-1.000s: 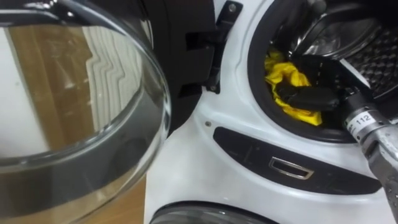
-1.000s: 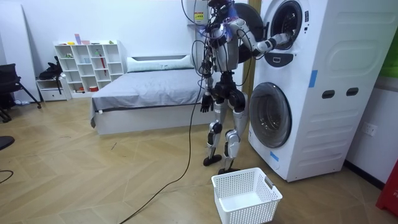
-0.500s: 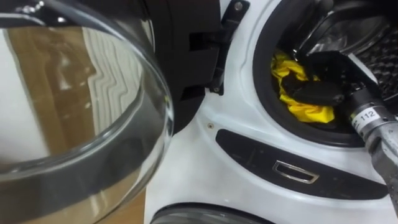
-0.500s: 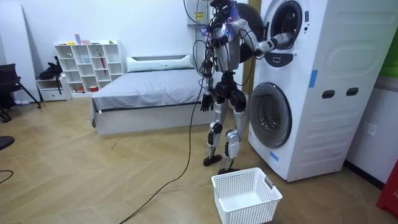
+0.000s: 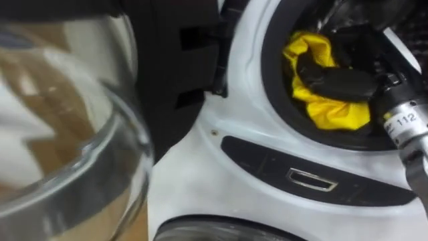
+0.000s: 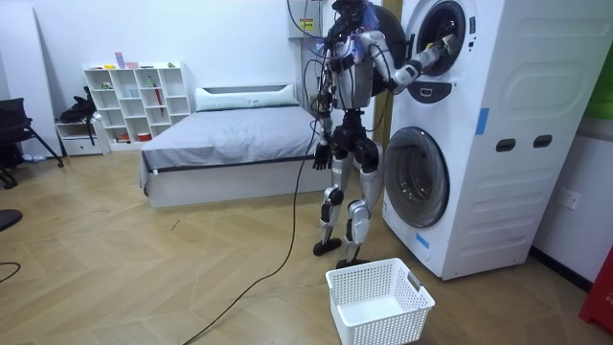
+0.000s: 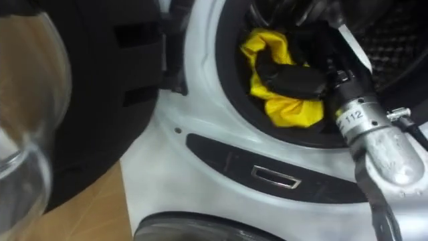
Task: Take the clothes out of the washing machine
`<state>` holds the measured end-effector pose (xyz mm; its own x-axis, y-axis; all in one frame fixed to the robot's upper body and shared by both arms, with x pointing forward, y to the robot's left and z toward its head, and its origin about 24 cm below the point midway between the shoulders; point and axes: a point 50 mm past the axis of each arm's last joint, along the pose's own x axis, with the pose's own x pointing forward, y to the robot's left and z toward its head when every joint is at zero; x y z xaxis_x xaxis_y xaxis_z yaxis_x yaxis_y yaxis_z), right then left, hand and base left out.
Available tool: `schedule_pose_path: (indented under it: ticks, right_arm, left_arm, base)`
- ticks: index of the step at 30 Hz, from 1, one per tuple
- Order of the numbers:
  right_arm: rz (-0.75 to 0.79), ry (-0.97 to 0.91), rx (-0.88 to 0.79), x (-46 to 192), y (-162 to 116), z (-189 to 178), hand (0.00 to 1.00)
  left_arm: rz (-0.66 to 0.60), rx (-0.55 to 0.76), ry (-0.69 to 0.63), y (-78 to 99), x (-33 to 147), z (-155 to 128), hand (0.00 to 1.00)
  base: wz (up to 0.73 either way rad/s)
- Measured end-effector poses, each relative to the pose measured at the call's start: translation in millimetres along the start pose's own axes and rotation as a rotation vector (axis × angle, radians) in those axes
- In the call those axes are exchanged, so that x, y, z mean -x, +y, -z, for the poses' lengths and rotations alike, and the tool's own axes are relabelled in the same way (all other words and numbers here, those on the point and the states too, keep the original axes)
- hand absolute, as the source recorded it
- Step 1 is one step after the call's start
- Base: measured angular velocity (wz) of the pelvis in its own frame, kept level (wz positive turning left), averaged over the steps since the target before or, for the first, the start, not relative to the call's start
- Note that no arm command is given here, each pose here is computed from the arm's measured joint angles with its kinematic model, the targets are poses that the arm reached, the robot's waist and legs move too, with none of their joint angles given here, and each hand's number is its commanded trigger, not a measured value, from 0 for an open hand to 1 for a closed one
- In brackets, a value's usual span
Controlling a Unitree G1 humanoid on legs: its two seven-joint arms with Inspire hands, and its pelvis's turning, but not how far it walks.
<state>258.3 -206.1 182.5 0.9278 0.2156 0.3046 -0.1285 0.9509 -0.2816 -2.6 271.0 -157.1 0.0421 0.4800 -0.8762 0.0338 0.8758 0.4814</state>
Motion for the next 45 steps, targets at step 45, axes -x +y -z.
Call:
schedule_pose_path:
  ticks: [45]
  right_arm:
    - [0.121, 0.173, -0.332, 84, -39, 34, 1.00]
  left_arm:
    - [-0.008, 0.104, -0.058, 15.9, -4.6, -21, 0.00]
  base:
    - [-0.30]
